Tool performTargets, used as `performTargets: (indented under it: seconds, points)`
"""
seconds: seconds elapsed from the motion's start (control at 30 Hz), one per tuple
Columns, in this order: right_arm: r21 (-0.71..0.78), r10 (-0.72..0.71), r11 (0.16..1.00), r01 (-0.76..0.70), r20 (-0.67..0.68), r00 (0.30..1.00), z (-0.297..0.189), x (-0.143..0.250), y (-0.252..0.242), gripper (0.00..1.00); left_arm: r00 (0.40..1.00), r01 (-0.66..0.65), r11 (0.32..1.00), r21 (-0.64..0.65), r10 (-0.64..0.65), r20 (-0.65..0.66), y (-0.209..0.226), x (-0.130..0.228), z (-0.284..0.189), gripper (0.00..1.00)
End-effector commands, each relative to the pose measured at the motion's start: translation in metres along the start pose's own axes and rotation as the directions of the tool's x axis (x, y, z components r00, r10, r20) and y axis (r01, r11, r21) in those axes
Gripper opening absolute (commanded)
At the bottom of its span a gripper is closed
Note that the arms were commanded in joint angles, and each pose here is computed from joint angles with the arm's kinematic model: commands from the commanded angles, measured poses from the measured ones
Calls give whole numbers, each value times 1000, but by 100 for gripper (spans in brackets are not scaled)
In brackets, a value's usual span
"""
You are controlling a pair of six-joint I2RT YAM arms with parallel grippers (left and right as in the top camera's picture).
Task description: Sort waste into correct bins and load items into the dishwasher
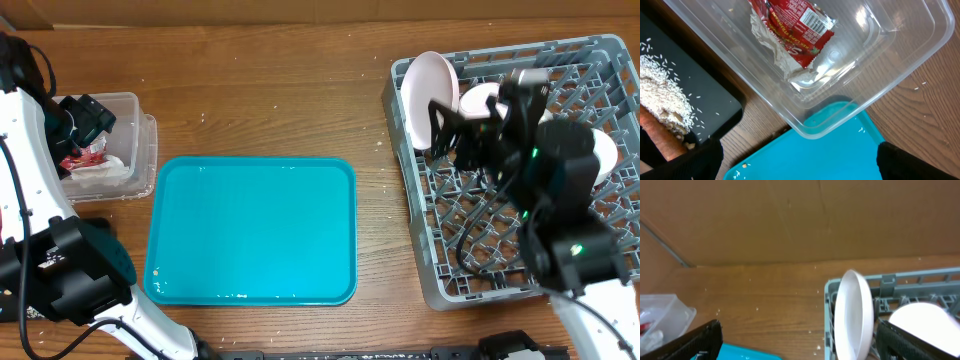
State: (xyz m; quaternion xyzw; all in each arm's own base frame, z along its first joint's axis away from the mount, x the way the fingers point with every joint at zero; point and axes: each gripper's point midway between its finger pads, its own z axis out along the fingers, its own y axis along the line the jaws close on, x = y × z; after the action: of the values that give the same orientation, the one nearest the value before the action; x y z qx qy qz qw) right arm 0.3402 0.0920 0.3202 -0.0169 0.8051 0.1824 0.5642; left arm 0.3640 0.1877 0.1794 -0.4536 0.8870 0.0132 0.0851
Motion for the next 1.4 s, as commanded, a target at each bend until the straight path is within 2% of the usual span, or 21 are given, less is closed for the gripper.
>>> performTargets:
  seconds: [0.0,0.17,0.37,0.63,1.0,1.37]
  points:
    - [-35,9,999,-5,103,995,-16,24,-3,100,1000,-6,1000,-4,6,3,-1,1,-1,100]
    - [-67,33,998,-18,241,970,-35,52,-10,100,1000,-6,1000,-4,6,3,-1,1,-1,100]
    - [-57,27,998,-4,419,907,-63,83,-26,100,1000,-6,1000,-4,6,3,-1,1,-1,100]
    - [-9,10,1000,-7,551,835,-88,91,-46,100,1000,-6,1000,-4,6,3,-1,1,-1,100]
    - [79,-13,996,-42,594,804,-96,93,-69,100,1000,-6,1000,-4,6,3,-1,1,-1,100]
    - [183,-9,978,-104,532,847,-87,112,-92,100,1000,-6,1000,-4,6,3,-1,1,-1,100]
